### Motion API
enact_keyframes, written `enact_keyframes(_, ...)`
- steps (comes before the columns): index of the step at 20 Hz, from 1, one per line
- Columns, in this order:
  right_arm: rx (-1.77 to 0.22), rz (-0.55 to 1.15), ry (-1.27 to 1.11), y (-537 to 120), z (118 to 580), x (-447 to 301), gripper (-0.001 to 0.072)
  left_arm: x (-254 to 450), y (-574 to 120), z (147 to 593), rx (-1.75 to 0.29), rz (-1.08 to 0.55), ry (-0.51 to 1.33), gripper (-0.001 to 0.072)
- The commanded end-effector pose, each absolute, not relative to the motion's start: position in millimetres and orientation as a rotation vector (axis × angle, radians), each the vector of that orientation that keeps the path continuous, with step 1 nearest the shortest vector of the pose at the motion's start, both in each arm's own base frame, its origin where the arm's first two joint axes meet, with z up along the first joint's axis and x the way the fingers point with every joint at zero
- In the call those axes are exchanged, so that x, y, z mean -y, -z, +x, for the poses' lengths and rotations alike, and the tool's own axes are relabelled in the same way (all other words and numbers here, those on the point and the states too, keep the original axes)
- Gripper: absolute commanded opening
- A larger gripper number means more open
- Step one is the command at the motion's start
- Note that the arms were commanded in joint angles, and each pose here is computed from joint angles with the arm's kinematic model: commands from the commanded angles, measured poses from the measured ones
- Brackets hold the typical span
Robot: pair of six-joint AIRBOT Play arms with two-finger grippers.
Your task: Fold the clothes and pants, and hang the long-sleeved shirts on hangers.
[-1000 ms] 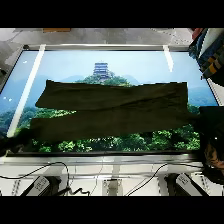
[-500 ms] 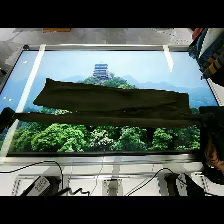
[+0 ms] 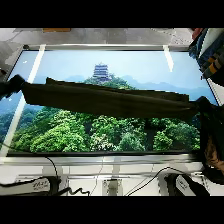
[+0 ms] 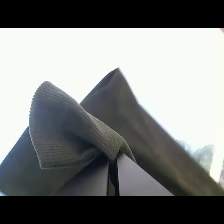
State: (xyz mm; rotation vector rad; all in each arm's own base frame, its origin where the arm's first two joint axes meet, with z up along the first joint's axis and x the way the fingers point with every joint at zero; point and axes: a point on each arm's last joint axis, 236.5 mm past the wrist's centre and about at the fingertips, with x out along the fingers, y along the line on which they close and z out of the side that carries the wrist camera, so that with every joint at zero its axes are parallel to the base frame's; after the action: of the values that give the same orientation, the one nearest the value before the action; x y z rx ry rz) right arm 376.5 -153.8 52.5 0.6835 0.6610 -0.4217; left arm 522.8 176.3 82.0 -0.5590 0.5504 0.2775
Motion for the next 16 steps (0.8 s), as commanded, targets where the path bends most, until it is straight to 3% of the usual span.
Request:
enact_keyframes(1,-0.657,0.798,0.455,-24.4,434.7,168.7,0.0034,-150.4,-56.1,579.2,-0.576,-0.569,-0.229,0.0003)
enact_keyframes(7,-0.611,0.839,0.444,4.3,514.5,183.6,0.0034,-136.6,-17.1,619.1,-0.532,-0.621,-0.245,0.0005)
enact_keyframes(11,-0.532,0.860,0.470,13.0,533.9,193.5,0.0052,-139.0,3.4,627.7,-0.512,-0.671,-0.280,0.0010)
enact_keyframes(12,-0.533,0.861,0.473,15.4,534.2,194.1,0.0307,-138.6,7.7,627.3,-0.521,-0.672,-0.281,0.0085)
enact_keyframes(13,-0.537,0.852,0.471,15.6,533.8,194.1,0.0691,-138.2,7.4,627.1,-0.523,-0.672,-0.280,0.0374)
enact_keyframes(14,-0.538,0.847,0.468,14.1,533.5,193.6,0.0694,-138.0,2.5,627.0,-0.516,-0.673,-0.278,0.0702)
enact_keyframes(16,-0.551,0.849,0.458,10.5,531.3,189.8,0.0690,-135.3,-18.8,624.0,-0.503,-0.668,-0.262,0.0707)
